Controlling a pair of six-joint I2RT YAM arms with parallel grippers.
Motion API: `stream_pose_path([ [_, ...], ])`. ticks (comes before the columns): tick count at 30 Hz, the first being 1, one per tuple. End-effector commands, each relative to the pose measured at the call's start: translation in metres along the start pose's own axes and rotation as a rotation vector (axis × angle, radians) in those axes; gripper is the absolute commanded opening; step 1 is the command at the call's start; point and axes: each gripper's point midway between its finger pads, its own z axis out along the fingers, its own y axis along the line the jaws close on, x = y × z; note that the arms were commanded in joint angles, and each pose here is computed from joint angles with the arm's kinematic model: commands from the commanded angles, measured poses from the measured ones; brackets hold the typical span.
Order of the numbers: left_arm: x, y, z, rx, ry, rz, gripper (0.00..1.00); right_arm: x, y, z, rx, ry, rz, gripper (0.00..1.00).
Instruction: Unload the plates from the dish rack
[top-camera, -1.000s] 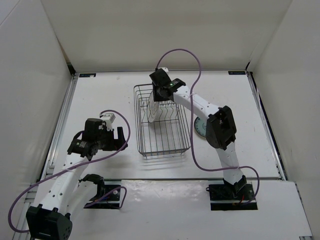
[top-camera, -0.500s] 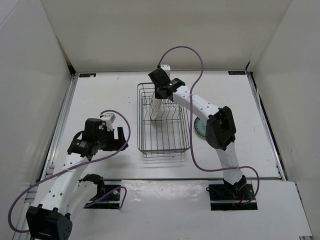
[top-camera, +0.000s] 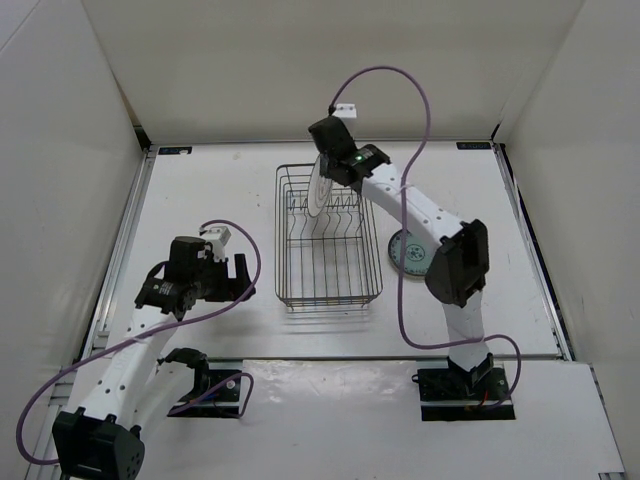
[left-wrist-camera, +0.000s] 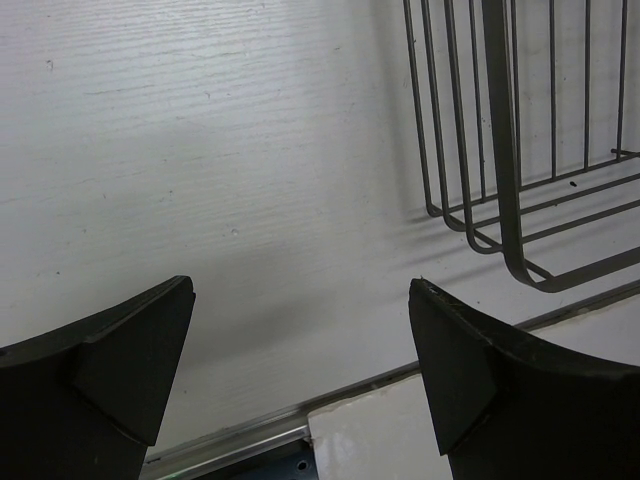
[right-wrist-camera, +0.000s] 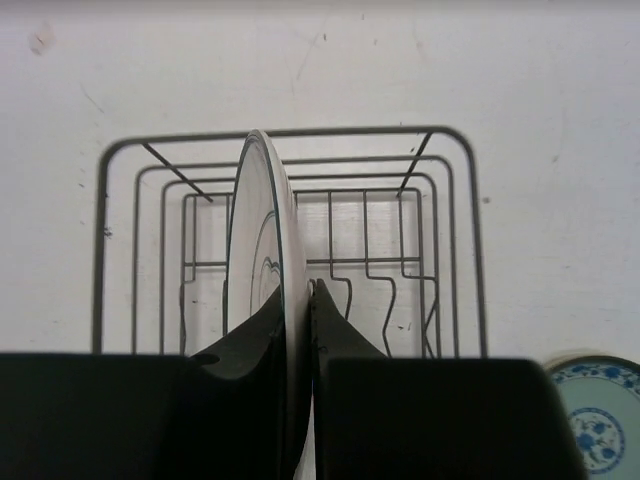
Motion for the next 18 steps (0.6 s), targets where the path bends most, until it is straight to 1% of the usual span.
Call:
stream_pose_path([
  [1, -0.014, -0.004, -0.008, 0.001, -0.051, 0.016, 0.99, -0.083, -0.009, -0.064, -0.053, -0.224, 0.105, 0.00],
  [4, -0.014, -0.001, -0.009, -0.017, -0.051, 0.015, 0.99, -0.089, -0.017, -0.082, -0.059, -0.237, 0.096, 0.00],
  [7, -0.016, 0.002, -0.012, -0.035, -0.064, 0.018, 0.99, -0.095, -0.029, -0.115, -0.092, -0.255, 0.096, 0.00],
  [8, -0.016, 0.002, -0.013, -0.036, -0.073, 0.021, 0.99, -0.080, -0.036, -0.117, -0.086, -0.229, 0.074, 0.00],
  [9, -0.016, 0.003, -0.014, -0.041, -0.079, 0.021, 0.99, -0.083, -0.042, -0.133, -0.101, -0.245, 0.083, 0.00],
  [10, -0.018, 0.004, -0.016, -0.048, -0.090, 0.022, 0.99, -0.082, -0.050, -0.138, -0.096, -0.251, 0.084, 0.00],
  [11, -0.016, 0.005, -0.015, -0.051, -0.086, 0.021, 0.99, -0.061, -0.055, -0.133, -0.084, -0.212, 0.061, 0.00],
  [12, -0.018, 0.005, -0.017, -0.055, -0.100, 0.022, 0.99, -0.060, -0.071, -0.156, -0.095, -0.242, 0.082, 0.00],
  [13, -0.018, 0.005, -0.017, -0.055, -0.102, 0.023, 0.99, -0.036, -0.081, -0.151, -0.073, -0.207, 0.063, 0.00],
  [14, -0.019, 0.005, -0.018, -0.055, -0.108, 0.023, 0.99, -0.030, -0.087, -0.156, -0.074, -0.211, 0.067, 0.00],
  [15, -0.019, 0.005, -0.019, -0.056, -0.113, 0.022, 0.99, -0.032, -0.104, -0.183, -0.096, -0.264, 0.107, 0.00],
  [16, -0.020, 0.005, -0.019, -0.058, -0.118, 0.024, 0.99, -0.012, -0.113, -0.180, -0.083, -0.238, 0.092, 0.00],
  [17, -0.020, 0.005, -0.019, -0.055, -0.121, 0.021, 0.99, -0.015, -0.126, -0.199, -0.089, -0.278, 0.118, 0.00],
  [18, -0.020, 0.004, -0.019, -0.051, -0.118, 0.022, 0.99, 0.014, -0.144, -0.204, -0.061, -0.241, 0.130, 0.00],
])
